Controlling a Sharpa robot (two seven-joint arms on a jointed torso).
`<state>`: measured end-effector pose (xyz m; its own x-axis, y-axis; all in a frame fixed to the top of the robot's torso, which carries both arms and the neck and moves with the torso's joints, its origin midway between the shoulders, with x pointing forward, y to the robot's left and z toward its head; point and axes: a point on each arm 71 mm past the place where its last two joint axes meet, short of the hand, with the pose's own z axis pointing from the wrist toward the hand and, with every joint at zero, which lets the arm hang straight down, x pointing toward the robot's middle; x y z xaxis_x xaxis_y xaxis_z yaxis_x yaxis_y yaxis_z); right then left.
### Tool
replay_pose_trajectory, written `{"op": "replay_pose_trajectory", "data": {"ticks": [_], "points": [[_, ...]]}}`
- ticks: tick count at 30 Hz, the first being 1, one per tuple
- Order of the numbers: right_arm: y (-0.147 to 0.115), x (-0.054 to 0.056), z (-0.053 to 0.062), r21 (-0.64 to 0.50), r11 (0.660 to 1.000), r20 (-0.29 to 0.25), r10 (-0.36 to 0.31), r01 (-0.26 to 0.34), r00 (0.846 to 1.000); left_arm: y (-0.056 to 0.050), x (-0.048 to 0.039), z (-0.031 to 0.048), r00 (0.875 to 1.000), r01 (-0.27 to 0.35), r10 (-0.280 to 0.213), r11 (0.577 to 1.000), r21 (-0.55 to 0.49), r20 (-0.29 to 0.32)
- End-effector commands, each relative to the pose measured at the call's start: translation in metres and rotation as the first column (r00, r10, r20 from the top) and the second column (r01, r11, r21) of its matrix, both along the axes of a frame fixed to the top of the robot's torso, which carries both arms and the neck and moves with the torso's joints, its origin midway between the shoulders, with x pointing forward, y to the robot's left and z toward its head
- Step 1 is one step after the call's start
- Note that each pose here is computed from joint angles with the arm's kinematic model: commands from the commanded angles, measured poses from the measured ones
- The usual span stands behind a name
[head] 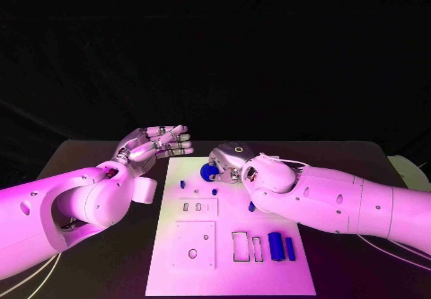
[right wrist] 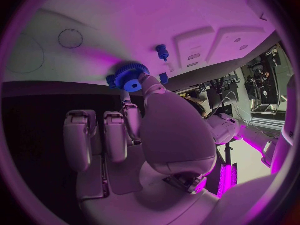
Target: Assemble the parts on the task board
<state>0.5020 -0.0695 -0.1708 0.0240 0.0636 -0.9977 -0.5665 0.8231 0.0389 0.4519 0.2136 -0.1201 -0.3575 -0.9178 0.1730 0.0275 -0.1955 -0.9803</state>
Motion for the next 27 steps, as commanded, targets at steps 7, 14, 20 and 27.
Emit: {"op": "replay_pose_trajectory", "data": {"ticks": [7,14,20,27], "points": [[0.004,0.001,-0.002,-0.027,1.0,0.0,0.014,-0.014,1.0,-0.002,-0.0007,0.0014,1.0,0.021,-0.021,1.0,-0.01,0.006],[0.004,0.001,-0.005,-0.036,0.999,-0.022,0.013,-0.014,1.0,-0.002,-0.0007,0.0014,1.0,0.019,-0.019,1.0,-0.009,0.005],[0.002,0.001,-0.01,-0.054,0.998,-0.084,0.01,-0.015,0.996,-0.001,-0.0007,0.0014,1.0,0.015,-0.015,1.0,-0.008,0.006],[-0.001,0.003,-0.012,-0.059,0.998,-0.122,-0.002,-0.006,0.992,0.0,-0.0005,0.0014,1.0,0.011,-0.011,1.0,-0.007,0.006]]}}
